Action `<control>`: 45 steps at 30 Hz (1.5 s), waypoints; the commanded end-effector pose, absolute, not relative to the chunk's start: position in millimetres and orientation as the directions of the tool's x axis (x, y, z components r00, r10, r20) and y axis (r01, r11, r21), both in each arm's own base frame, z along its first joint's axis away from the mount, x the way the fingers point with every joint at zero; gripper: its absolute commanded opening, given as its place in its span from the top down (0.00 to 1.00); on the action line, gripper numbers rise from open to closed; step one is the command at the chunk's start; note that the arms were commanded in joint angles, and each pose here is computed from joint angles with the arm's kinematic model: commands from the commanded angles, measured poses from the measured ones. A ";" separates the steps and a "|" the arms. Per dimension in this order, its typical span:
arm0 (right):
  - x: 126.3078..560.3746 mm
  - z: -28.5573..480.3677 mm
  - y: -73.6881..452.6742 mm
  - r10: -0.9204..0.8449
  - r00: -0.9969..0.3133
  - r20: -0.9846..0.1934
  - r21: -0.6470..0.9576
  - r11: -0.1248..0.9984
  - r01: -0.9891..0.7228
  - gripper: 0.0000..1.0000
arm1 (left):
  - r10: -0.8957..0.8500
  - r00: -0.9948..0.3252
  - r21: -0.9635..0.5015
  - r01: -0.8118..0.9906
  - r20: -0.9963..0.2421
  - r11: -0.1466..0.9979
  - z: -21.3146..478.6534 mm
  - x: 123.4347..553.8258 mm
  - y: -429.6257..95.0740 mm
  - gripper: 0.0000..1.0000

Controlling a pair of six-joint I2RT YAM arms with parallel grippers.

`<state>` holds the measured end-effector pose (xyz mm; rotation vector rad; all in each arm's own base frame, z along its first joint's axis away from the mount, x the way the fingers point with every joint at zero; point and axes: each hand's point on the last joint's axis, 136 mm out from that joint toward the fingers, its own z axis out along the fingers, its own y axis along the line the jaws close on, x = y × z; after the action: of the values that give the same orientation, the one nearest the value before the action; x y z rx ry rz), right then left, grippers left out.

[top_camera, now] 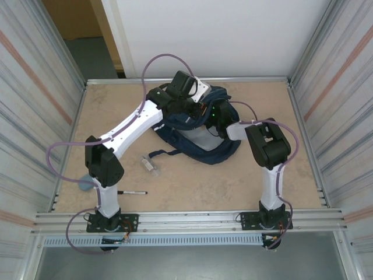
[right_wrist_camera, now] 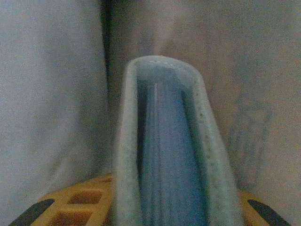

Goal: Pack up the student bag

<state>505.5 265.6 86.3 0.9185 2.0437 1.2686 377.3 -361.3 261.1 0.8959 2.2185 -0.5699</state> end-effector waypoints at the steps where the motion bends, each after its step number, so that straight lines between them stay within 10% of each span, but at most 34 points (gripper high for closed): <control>1: 518.9 77.5 288.0 0.784 -0.621 -0.012 0.925 0.244 0.290 0.60 | 0.303 -0.281 -0.098 0.859 -0.911 0.503 381.9 344.8 -380.1 1.00; 4: 514.4 75.4 292.6 0.756 -0.654 0.013 0.898 0.278 0.340 0.40 | 0.320 -0.284 -0.087 0.854 -0.904 0.513 373.2 351.3 -373.3 1.00; 10: 492.1 88.8 278.6 0.698 -0.715 -0.020 0.845 0.395 0.361 0.39 | 0.317 -0.320 -0.101 0.828 -0.893 0.552 354.4 373.8 -352.9 1.00; 17: 482.1 86.2 271.0 0.651 -0.759 -0.017 0.849 0.410 0.333 0.80 | 0.306 -0.323 -0.112 0.829 -0.895 0.548 355.6 379.5 -345.5 1.00; 25: 496.6 103.6 319.8 0.549 -0.835 -0.037 0.927 0.330 0.176 0.92 | 0.309 -0.313 -0.132 0.862 -0.898 0.490 354.2 372.3 -353.6 1.00; 45: 488.8 79.2 301.8 0.607 -0.795 -0.009 0.838 0.439 0.326 0.44 | 0.260 -0.431 -0.251 0.816 -0.864 0.521 320.6 400.4 -343.5 1.00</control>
<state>504.9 325.8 95.3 0.7348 2.2650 1.4368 391.0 -341.0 282.9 0.8946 2.1019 -0.7996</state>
